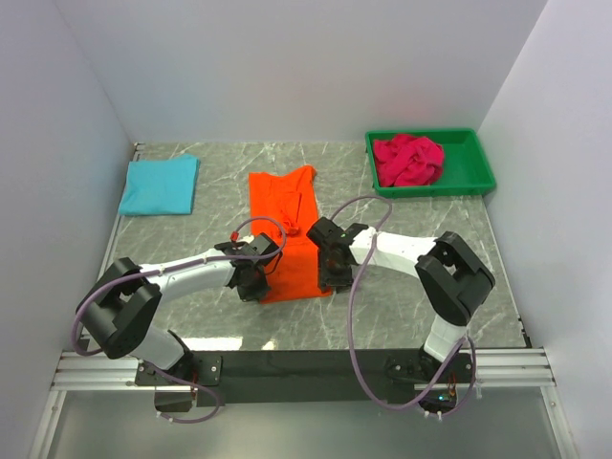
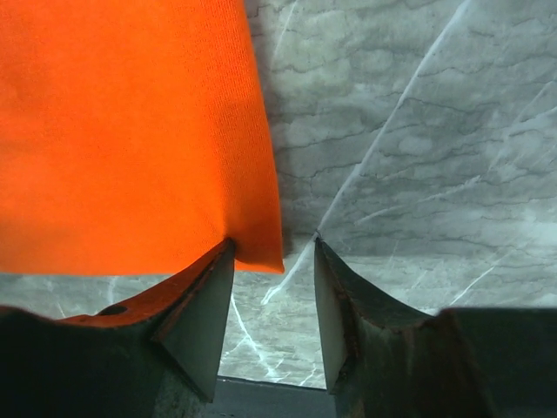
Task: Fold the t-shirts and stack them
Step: Fold the tshirt
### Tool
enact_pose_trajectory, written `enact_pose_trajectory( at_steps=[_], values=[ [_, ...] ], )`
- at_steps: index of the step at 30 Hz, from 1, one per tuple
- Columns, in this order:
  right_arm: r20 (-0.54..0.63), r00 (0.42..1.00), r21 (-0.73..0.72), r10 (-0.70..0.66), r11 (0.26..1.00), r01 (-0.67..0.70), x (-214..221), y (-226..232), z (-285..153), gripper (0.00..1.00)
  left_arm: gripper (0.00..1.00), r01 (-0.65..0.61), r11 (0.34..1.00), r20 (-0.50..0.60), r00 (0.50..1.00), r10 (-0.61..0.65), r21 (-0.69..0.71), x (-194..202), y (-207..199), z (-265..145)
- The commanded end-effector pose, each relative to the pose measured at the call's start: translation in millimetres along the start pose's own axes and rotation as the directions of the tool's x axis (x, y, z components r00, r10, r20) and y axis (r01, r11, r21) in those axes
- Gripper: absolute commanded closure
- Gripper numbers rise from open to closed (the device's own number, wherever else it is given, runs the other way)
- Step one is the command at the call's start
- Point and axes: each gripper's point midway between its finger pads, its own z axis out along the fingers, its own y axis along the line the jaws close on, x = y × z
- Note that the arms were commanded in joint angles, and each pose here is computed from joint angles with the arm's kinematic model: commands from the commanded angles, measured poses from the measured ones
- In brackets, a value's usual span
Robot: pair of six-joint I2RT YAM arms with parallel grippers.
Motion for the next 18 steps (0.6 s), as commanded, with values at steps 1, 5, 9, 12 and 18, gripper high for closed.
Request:
enact_pose_trajectory(
  at_steps=[1, 5, 9, 12, 18],
  values=[
    [-0.023, 1.0, 0.038, 0.006, 0.999, -0.005, 4.7, -0.4, 7.1, 0.53, 0.99, -0.012, 1.0, -0.033, 0.999, 0.012, -0.011, 10.5, 6.8, 4.7],
    [-0.089, 0.996, 0.07, -0.001, 0.997, 0.007, 15.2, -3.7, 23.6, 0.53, 0.99, -0.007, 1.0, -0.028, 1.0, 0.006, -0.007, 9.6, 6.6, 2.1],
    [-0.111, 0.994, 0.094, 0.002, 0.996, 0.009, 19.5, -7.0, 28.2, 0.56, 0.99, 0.001, 1.0, -0.021, 1.0, -0.001, 0.0, 8.7, 6.5, -2.4],
    [-0.138, 0.99, 0.097, 0.008, 0.995, 0.005, 25.0, -8.5, 32.8, 0.63, 0.99, 0.01, 1.0, -0.017, 1.0, -0.01, 0.004, 8.1, 7.1, -4.0],
    [-0.143, 0.99, 0.097, 0.006, 0.995, 0.008, 26.6, -7.9, 33.9, 0.87, 0.99, 0.011, 1.0, -0.021, 1.0, -0.011, 0.006, 8.6, 6.2, -4.2]
  ],
)
